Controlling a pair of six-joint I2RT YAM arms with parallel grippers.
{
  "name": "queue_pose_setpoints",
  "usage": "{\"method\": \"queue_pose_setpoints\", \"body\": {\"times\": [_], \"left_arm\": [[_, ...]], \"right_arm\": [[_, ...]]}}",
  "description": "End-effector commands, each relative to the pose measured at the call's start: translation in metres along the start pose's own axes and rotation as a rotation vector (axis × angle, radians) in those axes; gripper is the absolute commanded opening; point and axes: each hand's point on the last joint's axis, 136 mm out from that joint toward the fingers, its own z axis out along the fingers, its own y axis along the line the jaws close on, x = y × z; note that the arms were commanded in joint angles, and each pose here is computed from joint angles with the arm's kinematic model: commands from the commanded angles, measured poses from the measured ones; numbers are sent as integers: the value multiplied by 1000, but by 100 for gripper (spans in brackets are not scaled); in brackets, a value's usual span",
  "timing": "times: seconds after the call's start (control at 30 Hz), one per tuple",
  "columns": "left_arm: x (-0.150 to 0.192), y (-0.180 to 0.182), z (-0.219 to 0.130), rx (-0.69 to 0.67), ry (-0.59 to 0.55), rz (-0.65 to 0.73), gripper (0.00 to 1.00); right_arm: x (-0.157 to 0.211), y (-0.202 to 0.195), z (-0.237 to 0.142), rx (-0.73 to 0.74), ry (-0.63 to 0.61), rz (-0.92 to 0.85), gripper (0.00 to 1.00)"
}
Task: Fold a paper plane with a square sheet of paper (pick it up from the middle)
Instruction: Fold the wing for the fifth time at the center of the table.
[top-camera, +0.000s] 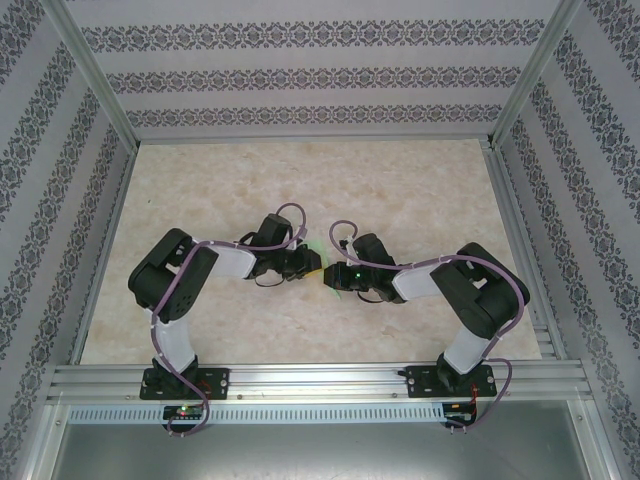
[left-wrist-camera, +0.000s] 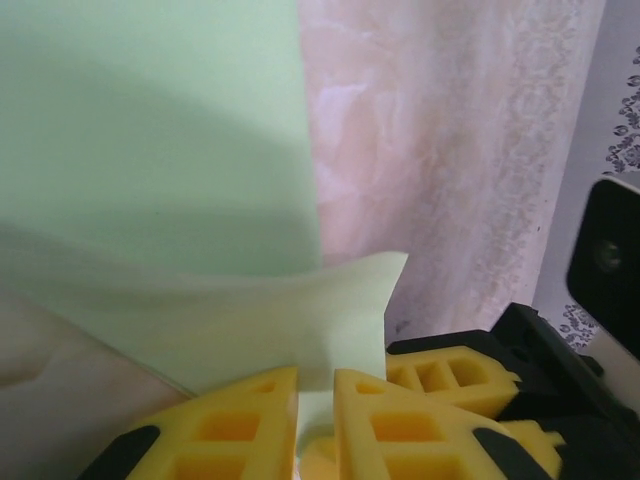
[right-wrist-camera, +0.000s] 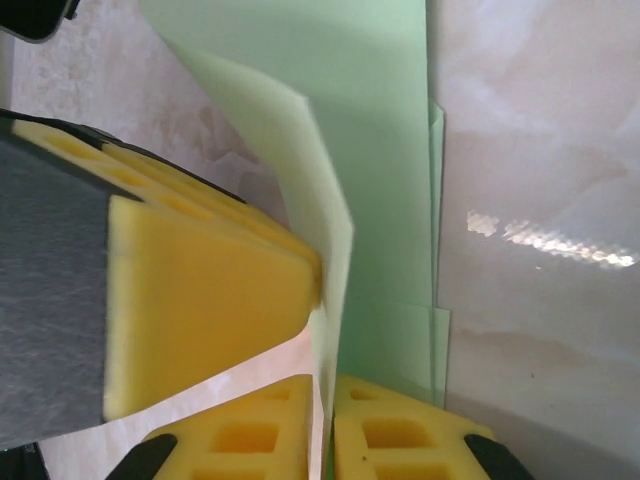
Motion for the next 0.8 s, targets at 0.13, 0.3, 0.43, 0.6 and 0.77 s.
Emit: {"method": "queue_pose_setpoints", "body": {"times": [0.13, 0.3, 0.43, 0.6, 0.77], "left_arm": [[1, 17, 8, -68, -2, 4, 17], [2, 21, 8, -83, -1, 2, 16], [3, 22, 8, -86, 1, 1, 16], [3, 21, 8, -82, 2, 2, 16], [3, 20, 7, -79, 2, 2, 16]], "right_arm": [[7, -8, -6, 61, 36, 13, 22], [8, 2, -17, 41, 46, 15, 24], [13, 2, -23, 50, 56, 20, 23], [20, -4, -20, 67, 81, 24, 20], [28, -10, -13, 86, 107, 24, 17]]}}
